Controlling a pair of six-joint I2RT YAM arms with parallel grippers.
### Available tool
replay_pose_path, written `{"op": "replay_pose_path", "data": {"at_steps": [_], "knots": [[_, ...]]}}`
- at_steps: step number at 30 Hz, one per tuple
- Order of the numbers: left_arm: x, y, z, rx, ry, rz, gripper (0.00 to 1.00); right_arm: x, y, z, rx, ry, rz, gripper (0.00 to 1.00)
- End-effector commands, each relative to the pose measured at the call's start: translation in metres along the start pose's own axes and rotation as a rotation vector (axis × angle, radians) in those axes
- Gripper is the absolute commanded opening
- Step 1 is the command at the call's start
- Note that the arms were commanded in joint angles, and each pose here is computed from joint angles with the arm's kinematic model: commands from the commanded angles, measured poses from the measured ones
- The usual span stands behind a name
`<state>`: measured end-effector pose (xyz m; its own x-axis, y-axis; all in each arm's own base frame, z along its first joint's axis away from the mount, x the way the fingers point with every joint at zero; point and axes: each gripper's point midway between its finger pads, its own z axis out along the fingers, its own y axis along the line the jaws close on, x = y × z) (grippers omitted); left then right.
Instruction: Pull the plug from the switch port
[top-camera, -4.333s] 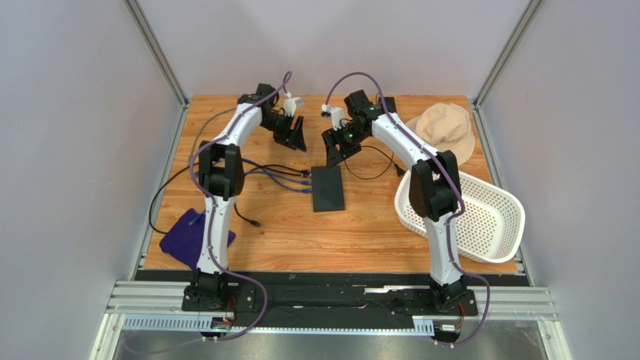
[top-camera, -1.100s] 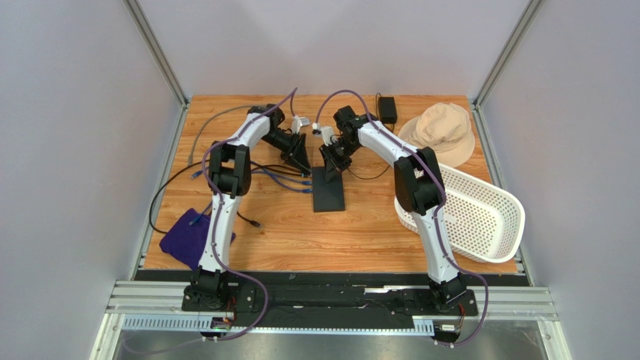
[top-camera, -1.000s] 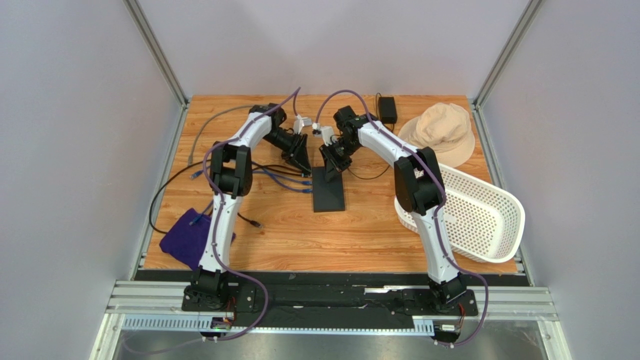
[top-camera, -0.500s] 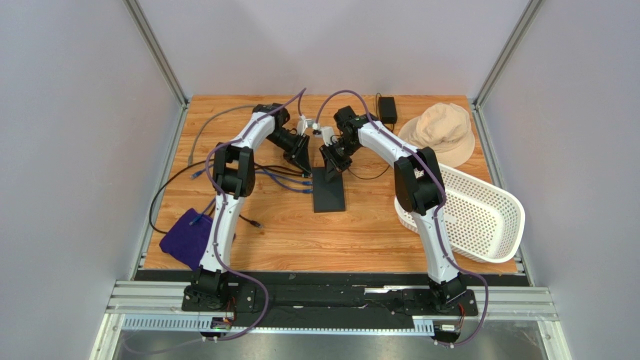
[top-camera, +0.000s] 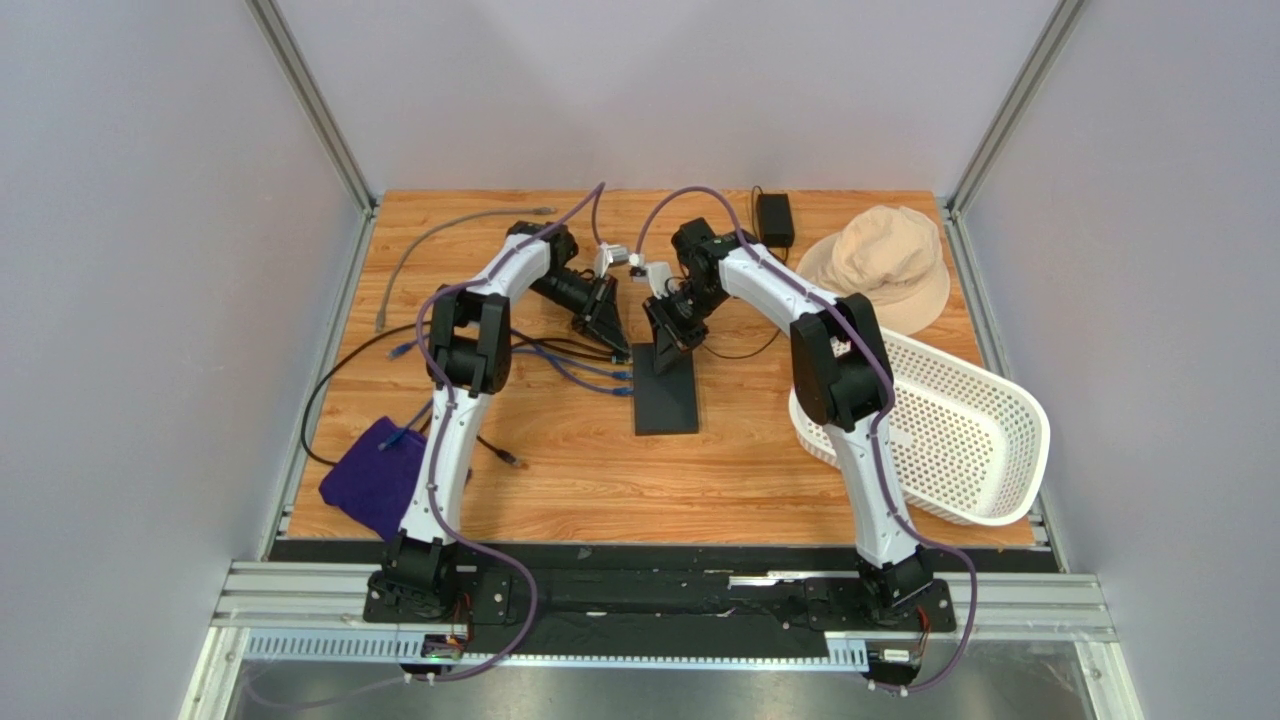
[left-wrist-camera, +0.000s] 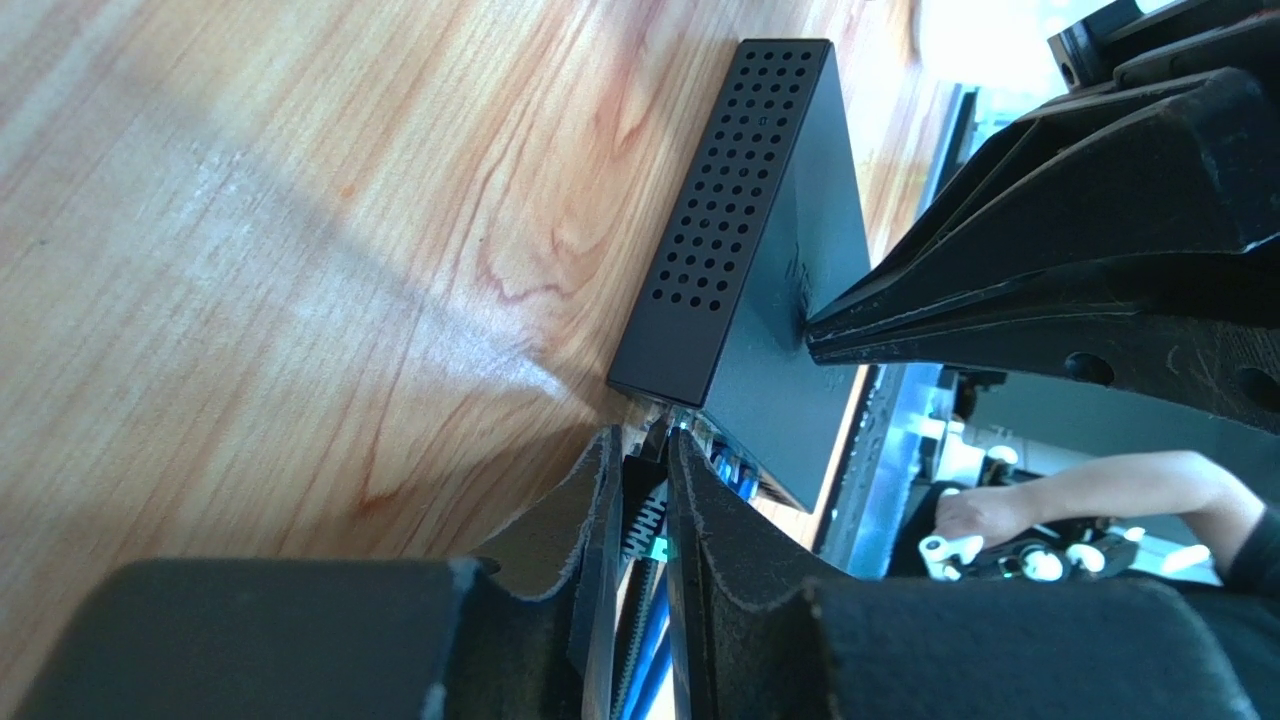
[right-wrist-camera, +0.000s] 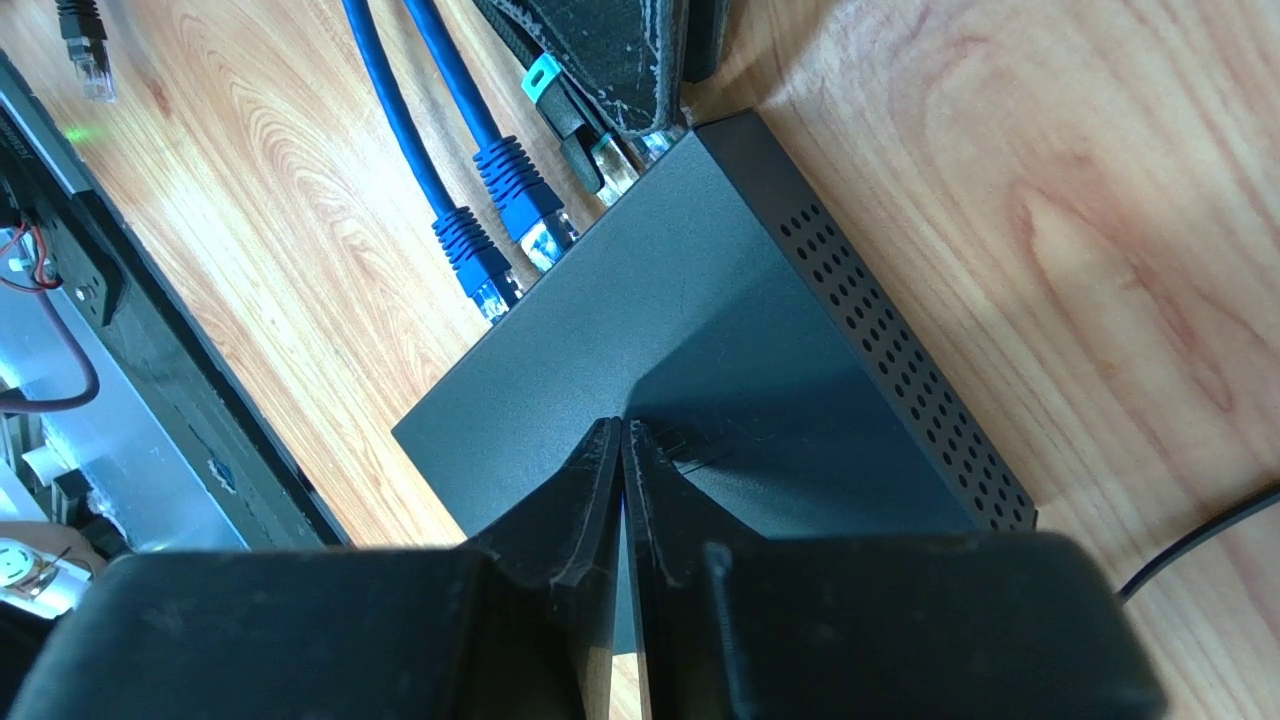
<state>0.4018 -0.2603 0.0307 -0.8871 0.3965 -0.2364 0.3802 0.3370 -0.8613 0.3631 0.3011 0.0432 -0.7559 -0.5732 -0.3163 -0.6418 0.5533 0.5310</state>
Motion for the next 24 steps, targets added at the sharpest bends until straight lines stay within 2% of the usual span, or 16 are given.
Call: {"op": "replay_pose_path", "data": {"at_steps": [1,10,14,24], "knots": [[0.007,-0.019,0.016,0.094,0.022,-0.082,0.01,0.016,-0.021,0.012,0.085,0.055,-0.018,0.13],[0.005,-0.018,0.015,0.076,0.022,-0.097,0.0,0.021,-0.021,0.012,0.089,0.066,-0.021,0.13],[0.017,-0.02,0.012,0.059,0.051,-0.104,0.0,0.019,-0.021,0.012,0.093,0.064,-0.027,0.13],[-0.001,-0.014,-0.003,-0.034,0.027,-0.001,0.0,0.021,-0.022,0.014,0.088,0.072,-0.022,0.13]]}}
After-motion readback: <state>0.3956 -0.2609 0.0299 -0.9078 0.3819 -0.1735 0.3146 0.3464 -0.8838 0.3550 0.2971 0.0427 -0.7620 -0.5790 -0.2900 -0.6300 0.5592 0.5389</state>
